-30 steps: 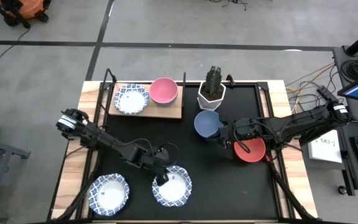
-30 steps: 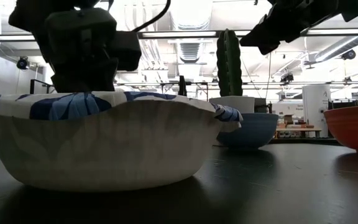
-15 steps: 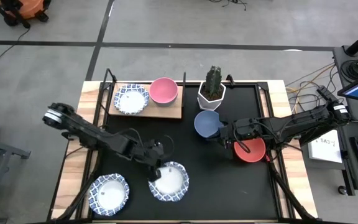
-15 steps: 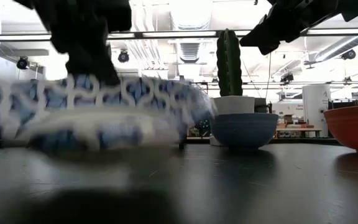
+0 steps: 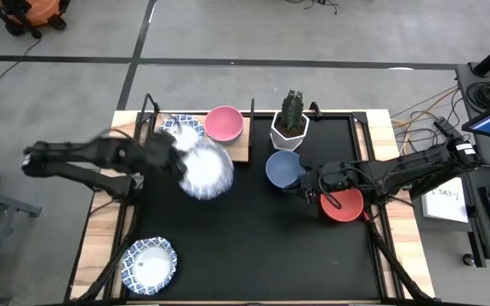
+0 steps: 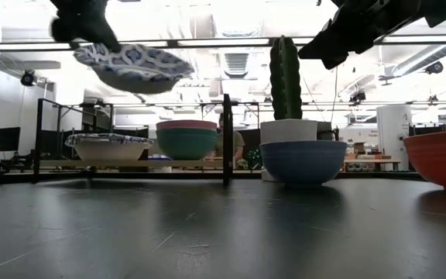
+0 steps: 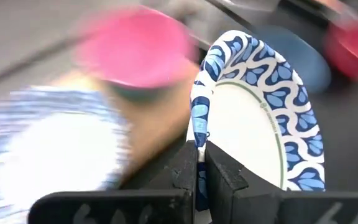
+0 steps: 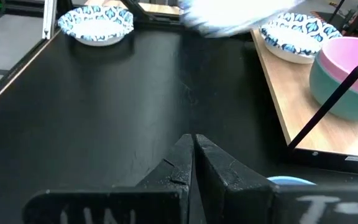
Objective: Place and stack bowls onto a shelf
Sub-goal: Stack the right white patterned paper bowl on top of the white patterned paper bowl on the shelf
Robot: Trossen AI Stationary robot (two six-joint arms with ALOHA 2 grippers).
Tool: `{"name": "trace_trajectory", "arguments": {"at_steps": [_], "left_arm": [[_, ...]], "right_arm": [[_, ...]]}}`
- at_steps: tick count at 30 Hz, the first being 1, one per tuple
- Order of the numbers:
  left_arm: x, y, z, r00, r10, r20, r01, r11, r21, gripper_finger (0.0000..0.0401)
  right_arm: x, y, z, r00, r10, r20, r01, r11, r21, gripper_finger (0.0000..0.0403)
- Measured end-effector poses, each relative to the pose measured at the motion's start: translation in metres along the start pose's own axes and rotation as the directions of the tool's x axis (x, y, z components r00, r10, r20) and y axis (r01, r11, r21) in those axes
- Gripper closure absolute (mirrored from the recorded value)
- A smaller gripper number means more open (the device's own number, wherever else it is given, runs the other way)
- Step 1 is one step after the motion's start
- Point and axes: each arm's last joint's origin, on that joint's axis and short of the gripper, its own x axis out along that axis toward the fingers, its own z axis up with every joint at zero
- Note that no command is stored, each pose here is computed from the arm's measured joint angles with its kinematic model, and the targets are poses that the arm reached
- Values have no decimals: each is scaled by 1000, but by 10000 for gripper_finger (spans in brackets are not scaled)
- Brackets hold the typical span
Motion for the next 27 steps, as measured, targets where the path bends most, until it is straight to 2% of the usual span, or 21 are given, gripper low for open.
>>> {"name": "trace_trajectory", "arguments": {"at_steps": [3,7,12,20,27], "left_arm": [[-19,30,11,987,146,70,-140,987,-83,401],[-29,57,19,959,263,106,-246,958,-149,401],[-21,81,22,908,417,45,-403,896,-185,401],[19,103,32,864,481,-145,-497,861,-106,401],[51,107,39,835,504,-220,-519,854,-13,382]], "right_arm": [[3,0,-2,1000,0,-12,0,1000,-1,394],[8,1,-5,999,1,-37,-1,1000,-3,394],[15,2,-10,997,2,-72,-2,1000,-4,394],[18,2,-12,997,1,-77,-1,1000,-4,394],[17,2,-11,997,1,-74,-1,1000,-5,394]]}}
